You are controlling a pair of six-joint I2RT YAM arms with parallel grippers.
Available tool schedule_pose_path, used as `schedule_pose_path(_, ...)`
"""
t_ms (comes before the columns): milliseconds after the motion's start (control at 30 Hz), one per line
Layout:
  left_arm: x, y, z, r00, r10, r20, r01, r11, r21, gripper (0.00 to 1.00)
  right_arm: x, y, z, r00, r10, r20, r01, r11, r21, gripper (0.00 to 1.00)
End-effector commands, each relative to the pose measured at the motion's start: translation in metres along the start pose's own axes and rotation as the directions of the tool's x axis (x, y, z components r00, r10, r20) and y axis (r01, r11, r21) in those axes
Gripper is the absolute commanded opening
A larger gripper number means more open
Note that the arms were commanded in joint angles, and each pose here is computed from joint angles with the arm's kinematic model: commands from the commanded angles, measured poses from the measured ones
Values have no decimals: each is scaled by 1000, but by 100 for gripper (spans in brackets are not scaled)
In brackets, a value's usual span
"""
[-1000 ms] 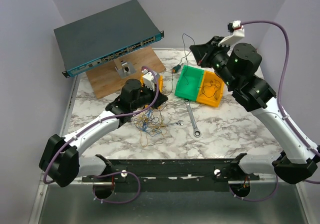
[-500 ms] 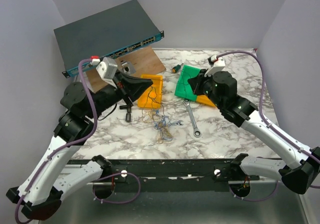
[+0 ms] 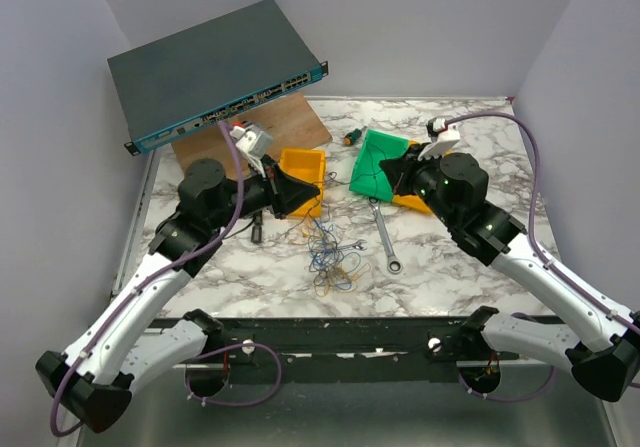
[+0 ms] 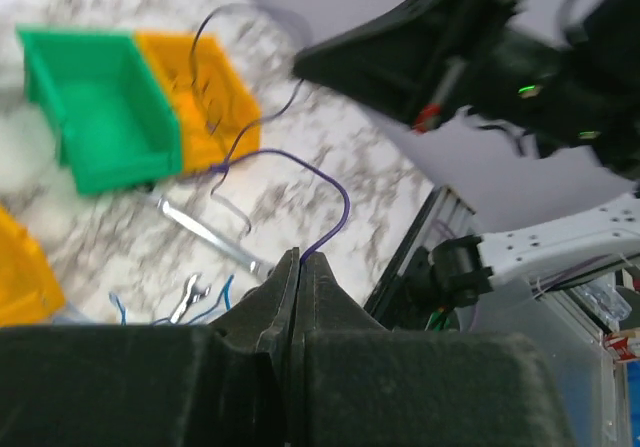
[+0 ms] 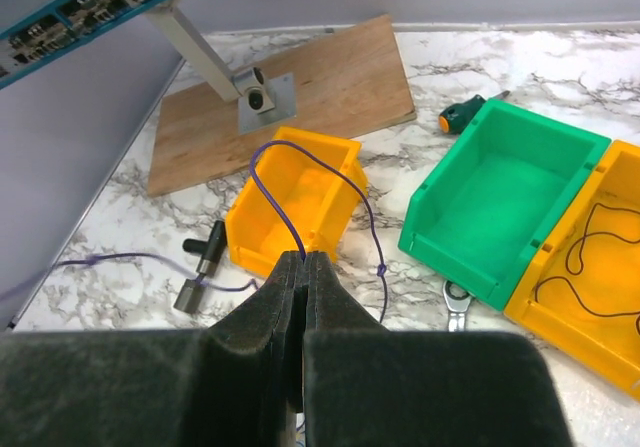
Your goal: Untangle the cables
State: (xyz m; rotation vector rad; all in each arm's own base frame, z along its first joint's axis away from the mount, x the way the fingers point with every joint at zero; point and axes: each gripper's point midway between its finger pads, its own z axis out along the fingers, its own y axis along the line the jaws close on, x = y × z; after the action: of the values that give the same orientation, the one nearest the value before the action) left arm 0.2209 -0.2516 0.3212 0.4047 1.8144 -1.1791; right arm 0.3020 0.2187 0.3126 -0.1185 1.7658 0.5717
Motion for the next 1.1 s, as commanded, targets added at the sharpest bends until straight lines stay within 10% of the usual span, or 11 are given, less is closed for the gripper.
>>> schedule_pose_path(0, -34, -63, -20, 981, 121, 149, -156, 955, 253, 0, -8, 16, -9, 999, -15, 47, 20, 994, -108, 1)
schedule_pose_path(167, -42, -111, -43, 969, 100, 227, -202, 849, 488, 0, -3, 37, -22, 998, -43, 53, 54, 966, -253, 1)
schedule_pose_path(367, -45, -100, -34, 975, 66, 213, -156, 884, 440, 0, 10, 60, -37, 998, -50, 44, 64, 908, -415, 1)
schedule_pose_path(600, -32, -21, 3, 987, 50, 155, -66, 993, 96, 0, 50, -11, 12, 997, 10, -81, -10, 1000, 8, 1)
schedule_pose_path(700, -28, -3, 11, 989, 36, 144, -42, 999, 35, 0, 74, -13, 31, 981, -17, -194, 25, 999, 40, 41)
schedule_pose_path(1067, -35, 4, 9, 991, 77, 113, -75, 997, -27, 0, 132, 34, 12, 974, -74, -212, -10, 930, -369, 68)
